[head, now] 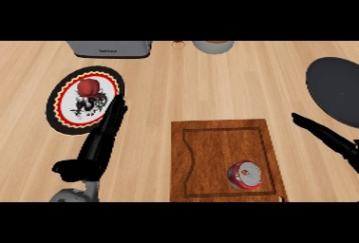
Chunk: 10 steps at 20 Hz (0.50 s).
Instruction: Pick the can from the cutting board and place it in the pan
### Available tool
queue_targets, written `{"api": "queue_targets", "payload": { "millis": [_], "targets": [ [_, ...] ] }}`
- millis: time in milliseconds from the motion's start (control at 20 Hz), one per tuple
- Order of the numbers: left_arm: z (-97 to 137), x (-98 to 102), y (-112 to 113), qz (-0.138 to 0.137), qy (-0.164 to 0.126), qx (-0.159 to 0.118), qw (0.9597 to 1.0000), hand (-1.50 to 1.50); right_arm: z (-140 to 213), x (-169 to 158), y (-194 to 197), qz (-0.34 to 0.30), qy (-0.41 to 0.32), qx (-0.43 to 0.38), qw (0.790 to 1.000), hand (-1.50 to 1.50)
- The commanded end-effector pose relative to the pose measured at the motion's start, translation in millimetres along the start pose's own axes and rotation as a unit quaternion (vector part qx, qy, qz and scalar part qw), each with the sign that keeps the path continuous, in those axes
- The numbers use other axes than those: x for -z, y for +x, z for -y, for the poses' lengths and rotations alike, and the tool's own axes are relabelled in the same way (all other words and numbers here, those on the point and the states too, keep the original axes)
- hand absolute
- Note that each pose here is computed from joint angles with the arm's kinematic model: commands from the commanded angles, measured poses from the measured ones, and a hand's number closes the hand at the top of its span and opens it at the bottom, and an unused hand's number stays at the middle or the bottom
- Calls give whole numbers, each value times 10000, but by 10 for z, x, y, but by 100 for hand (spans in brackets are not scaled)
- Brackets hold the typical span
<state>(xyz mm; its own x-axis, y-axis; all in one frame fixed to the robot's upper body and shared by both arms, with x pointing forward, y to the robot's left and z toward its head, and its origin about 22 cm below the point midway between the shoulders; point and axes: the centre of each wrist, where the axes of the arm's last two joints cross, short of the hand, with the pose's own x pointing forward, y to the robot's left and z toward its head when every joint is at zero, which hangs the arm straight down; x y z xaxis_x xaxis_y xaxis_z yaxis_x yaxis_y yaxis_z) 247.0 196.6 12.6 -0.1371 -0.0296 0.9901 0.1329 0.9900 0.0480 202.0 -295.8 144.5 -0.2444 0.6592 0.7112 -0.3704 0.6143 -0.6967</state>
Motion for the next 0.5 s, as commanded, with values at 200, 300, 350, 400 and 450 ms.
{"api": "queue_targets", "payload": {
  "millis": [200, 300, 350, 400, 450],
  "targets": [
    [15, 98, 23, -25, -11, 3, 10000, 0, -361, 352, 306, -553, 1176, -1320, 9827, -150],
    [-34, -104, -68, -58, -60, -27, 10000, 0, -549, 495, 104, -785, 1251, -1631, 9755, -150],
    [-116, -31, 62, 19, -38, 53, 10000, 0, -755, 458, 206, -764, 1291, -1689, 9742, -150],
    [9, -28, -138, 12, -51, -18, 10000, 0, -836, 497, 181, -794, 1431, -1710, 9716, -150],
    [-148, -12, 57, -6, 10, -10, 10000, 0, -645, 539, 98, -1026, 1565, -1712, 9673, -150]
  ]
}}
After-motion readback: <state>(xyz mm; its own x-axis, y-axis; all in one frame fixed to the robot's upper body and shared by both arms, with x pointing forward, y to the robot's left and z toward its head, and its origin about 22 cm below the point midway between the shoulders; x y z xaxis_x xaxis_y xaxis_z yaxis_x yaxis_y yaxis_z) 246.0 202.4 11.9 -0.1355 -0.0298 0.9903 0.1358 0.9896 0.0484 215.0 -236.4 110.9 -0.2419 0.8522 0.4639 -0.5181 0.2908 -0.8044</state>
